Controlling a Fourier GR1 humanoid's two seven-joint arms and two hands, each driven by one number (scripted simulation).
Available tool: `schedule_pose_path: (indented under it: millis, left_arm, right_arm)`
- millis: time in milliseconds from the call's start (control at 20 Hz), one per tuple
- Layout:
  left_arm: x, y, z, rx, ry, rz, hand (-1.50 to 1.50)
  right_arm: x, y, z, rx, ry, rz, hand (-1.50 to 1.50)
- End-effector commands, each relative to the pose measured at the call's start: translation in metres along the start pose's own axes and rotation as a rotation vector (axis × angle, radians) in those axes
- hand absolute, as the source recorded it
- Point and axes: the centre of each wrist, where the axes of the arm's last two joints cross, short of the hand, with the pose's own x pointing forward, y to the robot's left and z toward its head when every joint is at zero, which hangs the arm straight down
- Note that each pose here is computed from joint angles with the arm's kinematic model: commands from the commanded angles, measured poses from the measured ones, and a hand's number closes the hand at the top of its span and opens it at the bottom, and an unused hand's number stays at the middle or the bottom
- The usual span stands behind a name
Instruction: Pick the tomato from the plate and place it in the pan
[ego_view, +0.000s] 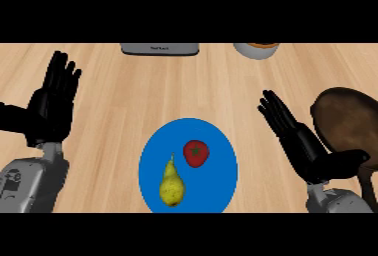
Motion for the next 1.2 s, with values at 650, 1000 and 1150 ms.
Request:
schedule_pose_path:
  millis: [650, 1000, 1150]
  left_arm:
    - [-0.063, -0.043, 0.055, -0.319, 0.000, -0.040, 0.00]
    - [-0.069, -0.072, 0.081, -0.326, 0.010, -0.030, 0.00]
    - [-0.075, -0.057, 0.076, -0.323, 0.009, -0.046, 0.00]
  right_arm:
    - [0.018, -0.069, -0.086, 0.692, -0.246, 0.103, -1.50]
    - [0.057, -0.042, -0.141, 0.816, -0.295, 0.371, -1.50]
    - [0.061, -0.030, -0.152, 0.891, -0.279, 0.482, -1.50]
